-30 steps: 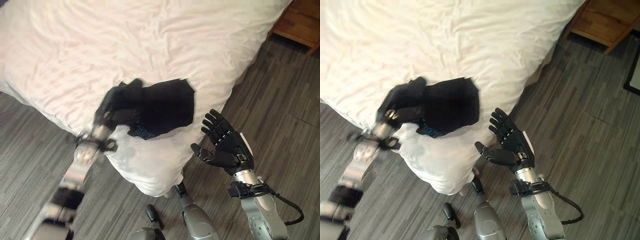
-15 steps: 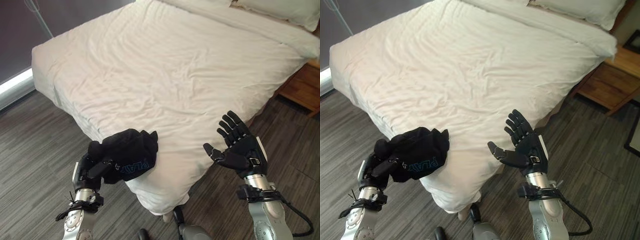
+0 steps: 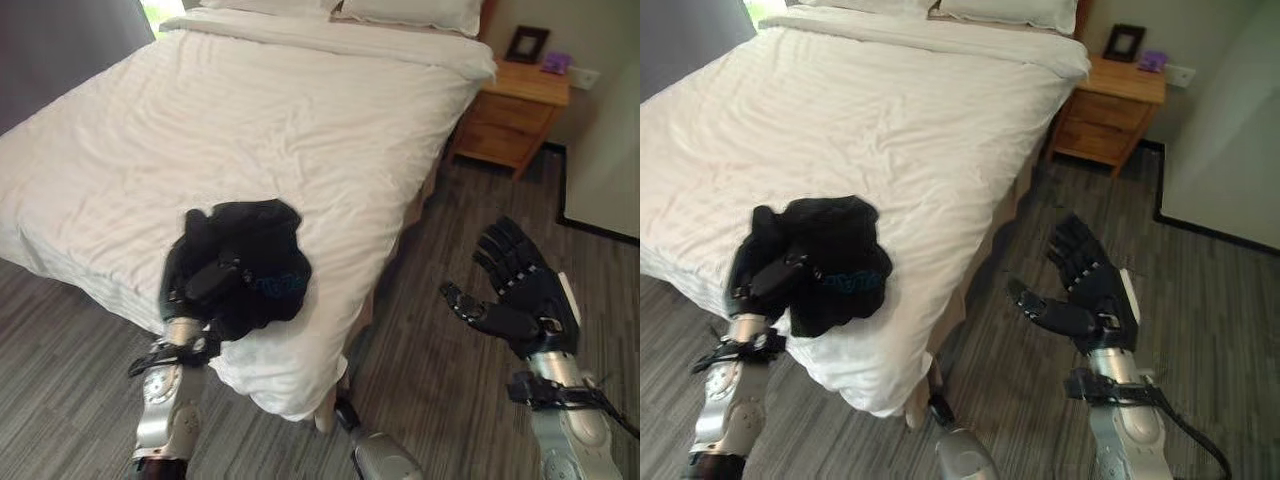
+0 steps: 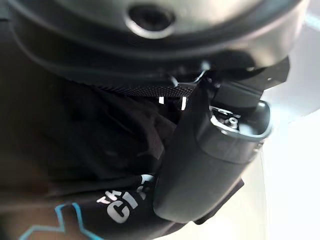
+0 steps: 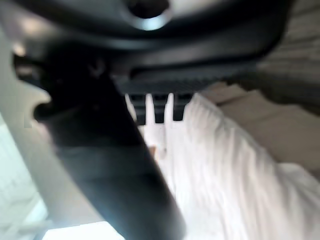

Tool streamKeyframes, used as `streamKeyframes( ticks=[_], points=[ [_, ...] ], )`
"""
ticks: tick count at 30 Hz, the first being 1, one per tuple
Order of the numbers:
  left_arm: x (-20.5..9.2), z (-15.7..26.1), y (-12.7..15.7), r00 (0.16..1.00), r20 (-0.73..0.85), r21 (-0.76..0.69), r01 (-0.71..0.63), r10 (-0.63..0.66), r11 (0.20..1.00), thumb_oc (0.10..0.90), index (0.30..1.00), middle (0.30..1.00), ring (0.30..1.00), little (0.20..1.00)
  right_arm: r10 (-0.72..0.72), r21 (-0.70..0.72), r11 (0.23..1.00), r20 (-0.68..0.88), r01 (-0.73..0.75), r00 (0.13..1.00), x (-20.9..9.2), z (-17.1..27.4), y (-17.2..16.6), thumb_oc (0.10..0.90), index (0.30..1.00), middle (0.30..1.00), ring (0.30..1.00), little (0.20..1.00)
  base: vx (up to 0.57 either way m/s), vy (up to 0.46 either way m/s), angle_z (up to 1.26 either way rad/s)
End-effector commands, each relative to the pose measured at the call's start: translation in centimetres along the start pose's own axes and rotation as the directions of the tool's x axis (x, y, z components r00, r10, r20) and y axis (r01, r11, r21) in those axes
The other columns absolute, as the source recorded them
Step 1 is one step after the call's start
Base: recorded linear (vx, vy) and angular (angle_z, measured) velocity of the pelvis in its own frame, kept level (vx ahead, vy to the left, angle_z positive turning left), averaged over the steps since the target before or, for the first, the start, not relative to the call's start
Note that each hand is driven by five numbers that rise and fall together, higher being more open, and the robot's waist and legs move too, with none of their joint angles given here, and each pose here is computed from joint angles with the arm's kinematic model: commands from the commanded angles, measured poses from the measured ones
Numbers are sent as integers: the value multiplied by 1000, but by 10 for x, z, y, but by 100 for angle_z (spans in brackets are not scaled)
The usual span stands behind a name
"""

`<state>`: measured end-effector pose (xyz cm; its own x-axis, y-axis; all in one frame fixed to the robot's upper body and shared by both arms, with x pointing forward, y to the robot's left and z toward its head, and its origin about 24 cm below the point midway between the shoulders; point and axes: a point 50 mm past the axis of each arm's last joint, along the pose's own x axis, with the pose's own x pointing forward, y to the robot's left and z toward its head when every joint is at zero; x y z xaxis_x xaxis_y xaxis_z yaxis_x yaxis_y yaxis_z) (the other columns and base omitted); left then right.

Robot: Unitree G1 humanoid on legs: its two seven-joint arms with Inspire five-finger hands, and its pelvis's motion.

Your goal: Pick up bed clothes into laundry basket.

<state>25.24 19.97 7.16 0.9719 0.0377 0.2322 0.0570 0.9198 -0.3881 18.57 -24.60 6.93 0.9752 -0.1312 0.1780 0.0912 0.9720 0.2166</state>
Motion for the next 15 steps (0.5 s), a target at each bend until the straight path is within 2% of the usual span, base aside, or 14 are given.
streamKeyframes(
  ticks=[1, 3, 5, 11, 15],
  points=[
    [8, 54, 3, 966, 250, 88, 47, -68, 995, 400, 300, 300, 300, 300, 209, -2, 977, 193, -212, 959, 30, 30, 37, 800, 900, 900, 900, 900, -514, 115, -26],
    [6, 57, 7, 966, 252, 105, 34, -60, 994, 400, 300, 300, 300, 300, 229, 0, 972, 194, -233, 954, 30, 31, 40, 800, 900, 900, 900, 900, -513, 87, -56],
    [4, 64, 14, 964, 263, 114, 19, -48, 993, 400, 300, 300, 300, 300, 254, -66, 967, 209, -245, 944, 30, 39, 39, 800, 900, 900, 900, 900, -445, 54, -65],
    [-7, 82, 30, 950, 312, 187, -75, 14, 980, 400, 300, 300, 300, 300, 194, -97, 980, 246, -175, 950, 35, 44, 34, 800, 900, 900, 900, 900, -223, 14, 1],
    [-15, 85, 38, 948, 315, 189, -116, 52, 975, 400, 300, 300, 300, 300, 216, -110, 975, 280, -192, 935, 41, 51, 41, 800, 900, 900, 900, 900, -137, -92, -96]
  ],
)
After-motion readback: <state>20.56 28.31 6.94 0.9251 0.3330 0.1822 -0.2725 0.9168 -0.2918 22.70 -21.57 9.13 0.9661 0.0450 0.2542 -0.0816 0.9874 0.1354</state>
